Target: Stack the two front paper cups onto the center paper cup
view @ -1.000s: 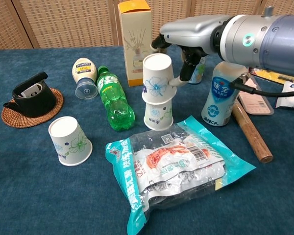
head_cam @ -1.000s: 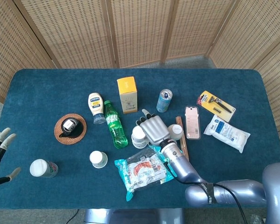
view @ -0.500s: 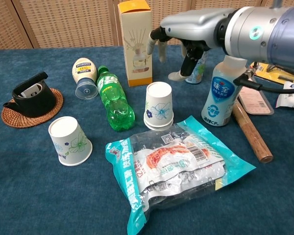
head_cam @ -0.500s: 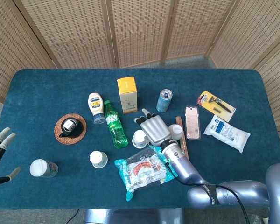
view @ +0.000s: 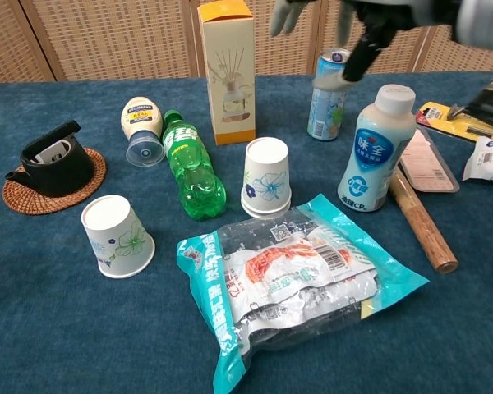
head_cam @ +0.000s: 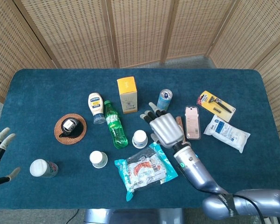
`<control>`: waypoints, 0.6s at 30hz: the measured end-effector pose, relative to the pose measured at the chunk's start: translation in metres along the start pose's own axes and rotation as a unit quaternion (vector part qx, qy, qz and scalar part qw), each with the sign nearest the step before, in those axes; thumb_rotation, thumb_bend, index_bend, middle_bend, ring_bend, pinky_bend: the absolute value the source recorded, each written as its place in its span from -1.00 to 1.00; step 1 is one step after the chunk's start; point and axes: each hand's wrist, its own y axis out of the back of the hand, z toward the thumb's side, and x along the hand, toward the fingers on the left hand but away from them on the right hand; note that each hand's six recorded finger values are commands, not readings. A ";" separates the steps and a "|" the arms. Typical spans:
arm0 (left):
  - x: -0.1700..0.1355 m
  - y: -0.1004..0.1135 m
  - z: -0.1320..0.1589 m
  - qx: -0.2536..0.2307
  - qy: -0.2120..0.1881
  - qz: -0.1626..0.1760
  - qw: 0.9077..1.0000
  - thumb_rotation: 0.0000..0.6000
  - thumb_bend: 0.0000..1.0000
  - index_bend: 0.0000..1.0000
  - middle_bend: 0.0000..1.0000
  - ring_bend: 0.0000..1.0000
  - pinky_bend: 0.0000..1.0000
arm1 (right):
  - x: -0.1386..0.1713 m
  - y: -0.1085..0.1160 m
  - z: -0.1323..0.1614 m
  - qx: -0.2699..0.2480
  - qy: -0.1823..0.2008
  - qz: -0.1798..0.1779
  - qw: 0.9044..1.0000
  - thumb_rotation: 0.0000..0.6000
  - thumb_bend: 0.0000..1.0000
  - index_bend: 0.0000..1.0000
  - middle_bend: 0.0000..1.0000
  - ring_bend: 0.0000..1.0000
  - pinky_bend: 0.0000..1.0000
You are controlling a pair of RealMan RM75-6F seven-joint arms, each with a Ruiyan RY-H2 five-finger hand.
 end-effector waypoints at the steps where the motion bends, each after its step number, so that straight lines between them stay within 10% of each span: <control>1: 0.000 0.000 0.000 0.000 0.000 0.000 1.000 1.00 -0.46 -0.90 -1.00 -1.00 -0.82 | 0.004 0.001 -0.004 0.001 -0.001 -0.005 1.000 1.00 -0.46 -0.68 -0.83 -1.00 -0.35; 18: -0.003 0.000 0.002 0.010 0.002 -0.001 1.000 1.00 -0.45 -0.90 -1.00 -1.00 -0.82 | 0.096 -0.003 -0.120 -0.016 -0.096 -0.028 0.995 1.00 -0.57 -0.78 -1.00 -1.00 -0.50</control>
